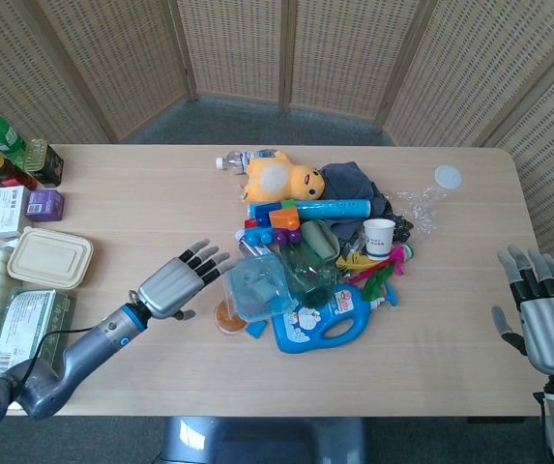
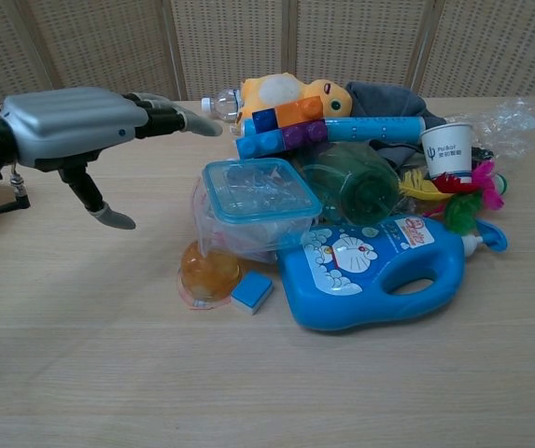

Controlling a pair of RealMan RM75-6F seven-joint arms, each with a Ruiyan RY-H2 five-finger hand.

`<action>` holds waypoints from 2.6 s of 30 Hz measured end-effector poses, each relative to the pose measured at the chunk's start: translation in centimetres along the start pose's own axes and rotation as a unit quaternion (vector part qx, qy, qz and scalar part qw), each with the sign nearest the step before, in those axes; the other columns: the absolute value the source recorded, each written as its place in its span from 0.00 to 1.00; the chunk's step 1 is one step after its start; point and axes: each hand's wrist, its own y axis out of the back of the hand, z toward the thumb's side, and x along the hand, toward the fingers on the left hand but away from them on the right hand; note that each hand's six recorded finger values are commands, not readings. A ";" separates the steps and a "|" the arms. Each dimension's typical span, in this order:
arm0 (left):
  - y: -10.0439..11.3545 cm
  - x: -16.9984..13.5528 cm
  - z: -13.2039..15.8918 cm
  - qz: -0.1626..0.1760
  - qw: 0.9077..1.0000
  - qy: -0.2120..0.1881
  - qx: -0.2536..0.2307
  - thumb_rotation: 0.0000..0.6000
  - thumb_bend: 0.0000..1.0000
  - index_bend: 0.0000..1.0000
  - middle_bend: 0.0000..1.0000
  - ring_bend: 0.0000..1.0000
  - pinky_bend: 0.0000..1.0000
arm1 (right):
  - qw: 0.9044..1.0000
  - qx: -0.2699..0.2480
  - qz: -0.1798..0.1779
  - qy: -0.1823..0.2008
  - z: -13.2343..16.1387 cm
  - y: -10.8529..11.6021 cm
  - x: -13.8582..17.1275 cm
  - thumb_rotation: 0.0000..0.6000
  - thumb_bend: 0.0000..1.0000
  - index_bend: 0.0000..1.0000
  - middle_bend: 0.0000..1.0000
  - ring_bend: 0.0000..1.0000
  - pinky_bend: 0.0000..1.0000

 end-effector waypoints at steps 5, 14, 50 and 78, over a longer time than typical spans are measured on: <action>-1.1 0.6 1.1 0.012 1.000 -0.006 -0.012 1.00 0.11 0.00 0.00 0.00 0.00 | 1.000 -0.002 0.000 0.000 0.0 0.1 0.0 0.98 0.41 0.00 0.00 0.00 0.00; -2.8 1.3 2.5 0.030 0.999 -0.004 -0.024 1.00 0.11 0.00 0.00 0.00 0.00 | 1.000 -0.004 0.001 0.001 0.0 0.0 0.1 0.98 0.41 0.00 0.00 0.00 0.00; -6.5 5.5 6.5 0.120 0.985 0.042 -0.113 1.00 0.25 0.26 0.27 0.16 0.04 | 1.000 -0.011 0.011 -0.009 -0.7 0.1 0.7 0.97 0.41 0.00 0.00 0.00 0.00; 3.9 2.7 1.9 0.261 0.954 0.044 -0.138 1.00 0.32 0.37 0.41 0.35 0.28 | 1.000 -0.015 0.014 0.004 0.4 -0.2 0.0 0.98 0.41 0.00 0.00 0.00 0.00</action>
